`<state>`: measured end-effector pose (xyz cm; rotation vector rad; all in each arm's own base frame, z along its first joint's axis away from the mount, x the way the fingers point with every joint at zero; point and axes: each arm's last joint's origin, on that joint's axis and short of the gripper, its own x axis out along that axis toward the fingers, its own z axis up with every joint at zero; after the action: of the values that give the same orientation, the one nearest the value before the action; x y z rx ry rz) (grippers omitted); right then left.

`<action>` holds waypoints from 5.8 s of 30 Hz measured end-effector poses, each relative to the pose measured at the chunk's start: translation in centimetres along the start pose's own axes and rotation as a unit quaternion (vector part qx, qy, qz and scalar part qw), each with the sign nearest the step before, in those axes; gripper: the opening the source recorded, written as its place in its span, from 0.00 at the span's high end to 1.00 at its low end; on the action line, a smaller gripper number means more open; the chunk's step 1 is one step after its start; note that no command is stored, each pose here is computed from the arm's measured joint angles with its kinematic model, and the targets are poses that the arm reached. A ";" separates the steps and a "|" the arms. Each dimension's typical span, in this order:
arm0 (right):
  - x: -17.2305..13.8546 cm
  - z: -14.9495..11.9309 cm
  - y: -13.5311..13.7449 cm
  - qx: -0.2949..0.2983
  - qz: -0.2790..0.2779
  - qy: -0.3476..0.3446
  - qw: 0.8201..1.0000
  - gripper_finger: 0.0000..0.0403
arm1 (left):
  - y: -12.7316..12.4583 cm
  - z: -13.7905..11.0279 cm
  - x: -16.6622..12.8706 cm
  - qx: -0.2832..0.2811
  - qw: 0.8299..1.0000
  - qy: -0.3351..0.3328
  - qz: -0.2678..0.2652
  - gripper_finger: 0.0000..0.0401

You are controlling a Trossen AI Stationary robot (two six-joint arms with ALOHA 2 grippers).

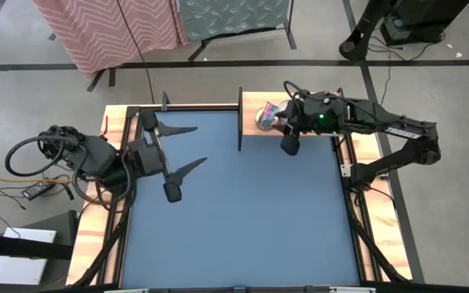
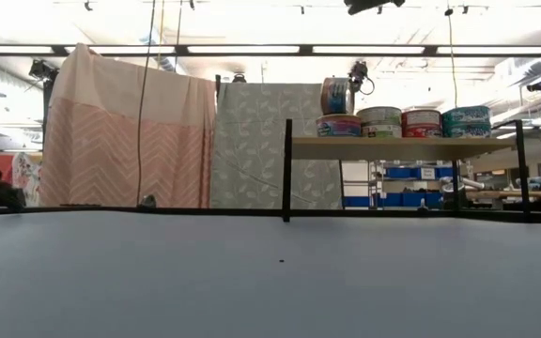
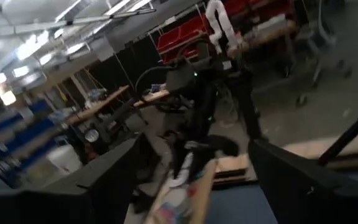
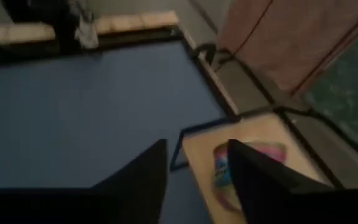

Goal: Stack canned seafood by type on shelf
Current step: Stack the blue-pink tuna can on top of the blue-pink tuna can on the shelf

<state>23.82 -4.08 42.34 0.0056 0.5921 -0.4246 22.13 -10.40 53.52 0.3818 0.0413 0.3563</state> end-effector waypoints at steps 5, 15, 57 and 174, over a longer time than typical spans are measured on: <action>0.3 -0.8 -0.5 -0.006 -0.011 0.042 0.999 0.39 | 0.8 -1.7 1.0 0.123 0.989 0.071 0.037 0.22; -4.4 2.6 -3.3 0.014 -0.055 -0.045 0.997 0.24 | 3.6 -7.1 5.9 0.364 0.898 0.247 0.028 0.22; 3.5 5.7 -3.7 -0.209 0.146 0.197 0.947 0.40 | 11.0 -6.9 4.1 0.174 0.959 0.223 0.004 0.22; -26.2 1.8 -8.2 -0.110 -0.155 -0.235 0.953 0.46 | 5.5 -28.5 26.9 -0.286 0.948 0.133 0.040 0.47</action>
<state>2.08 -1.67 58.98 -0.3979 0.1637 -0.6383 42.51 13.92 29.86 -0.2440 0.1821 0.4790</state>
